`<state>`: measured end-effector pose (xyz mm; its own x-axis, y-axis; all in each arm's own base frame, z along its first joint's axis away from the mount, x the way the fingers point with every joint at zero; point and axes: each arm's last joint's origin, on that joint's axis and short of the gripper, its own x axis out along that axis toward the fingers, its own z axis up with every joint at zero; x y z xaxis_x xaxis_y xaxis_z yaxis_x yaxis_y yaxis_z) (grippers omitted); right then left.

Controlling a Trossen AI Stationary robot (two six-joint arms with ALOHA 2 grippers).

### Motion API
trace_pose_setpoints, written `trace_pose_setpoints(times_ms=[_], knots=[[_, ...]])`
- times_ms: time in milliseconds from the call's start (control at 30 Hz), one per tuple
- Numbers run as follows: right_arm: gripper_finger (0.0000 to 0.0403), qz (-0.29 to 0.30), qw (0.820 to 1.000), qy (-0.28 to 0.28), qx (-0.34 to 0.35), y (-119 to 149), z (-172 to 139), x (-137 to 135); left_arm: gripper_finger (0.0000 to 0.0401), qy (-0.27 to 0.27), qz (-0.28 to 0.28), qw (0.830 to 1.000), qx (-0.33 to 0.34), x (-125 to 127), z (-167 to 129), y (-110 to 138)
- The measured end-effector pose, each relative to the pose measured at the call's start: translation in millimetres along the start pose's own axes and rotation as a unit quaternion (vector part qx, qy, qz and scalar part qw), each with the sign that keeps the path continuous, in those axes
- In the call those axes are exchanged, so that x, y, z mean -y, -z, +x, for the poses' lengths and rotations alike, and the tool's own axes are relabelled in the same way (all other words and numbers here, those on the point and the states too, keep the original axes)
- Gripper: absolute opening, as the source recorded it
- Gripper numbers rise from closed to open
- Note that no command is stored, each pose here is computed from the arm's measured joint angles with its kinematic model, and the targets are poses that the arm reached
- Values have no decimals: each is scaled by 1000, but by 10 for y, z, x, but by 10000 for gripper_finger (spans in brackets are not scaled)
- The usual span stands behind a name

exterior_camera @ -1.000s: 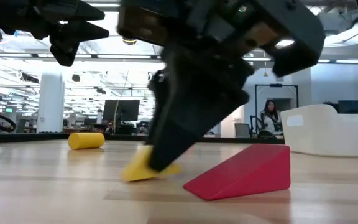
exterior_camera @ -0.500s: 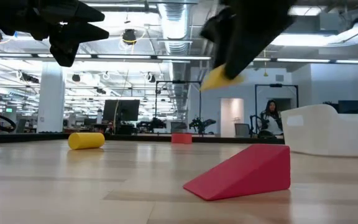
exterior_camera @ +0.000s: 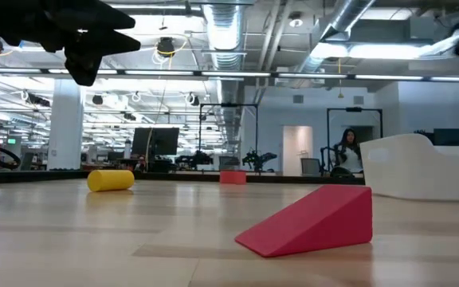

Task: Sort & place blocks by color
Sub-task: Put the bottom yellow block into the gray bin

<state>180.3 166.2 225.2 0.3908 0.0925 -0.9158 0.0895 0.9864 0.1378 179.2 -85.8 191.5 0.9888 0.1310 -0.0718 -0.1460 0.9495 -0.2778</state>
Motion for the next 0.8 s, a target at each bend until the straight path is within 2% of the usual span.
trace_pose_setpoints(times_ms=[133, 267, 367, 467, 533, 633, 800], knots=[[124, 28, 999, -2, -28, 328, -62, -92, 153, -7, -2, 1000, -4, -28, 16, 6], [129, 25, 994, 23, -102, 592, 18, -199, 153, -14, -1, 1000, -11, -47, 24, 19], [138, 18, 992, 42, -121, 709, 113, -276, 153, -13, -2, 1000, -11, -46, 24, 19], [153, 31, 988, 67, -134, 776, 222, -316, 153, -13, -2, 1000, -11, -46, 23, 19], [171, 40, 982, 73, -169, 803, 287, -325, 153, -13, -2, 1000, -11, -46, 23, 19], [202, 50, 973, 72, -215, 824, 360, -339, 153, -13, -3, 1000, -11, -46, 23, 19], [243, 68, 965, 50, -247, 784, 340, -329, 153, -4, -8, 1000, -14, -41, 23, 21]])
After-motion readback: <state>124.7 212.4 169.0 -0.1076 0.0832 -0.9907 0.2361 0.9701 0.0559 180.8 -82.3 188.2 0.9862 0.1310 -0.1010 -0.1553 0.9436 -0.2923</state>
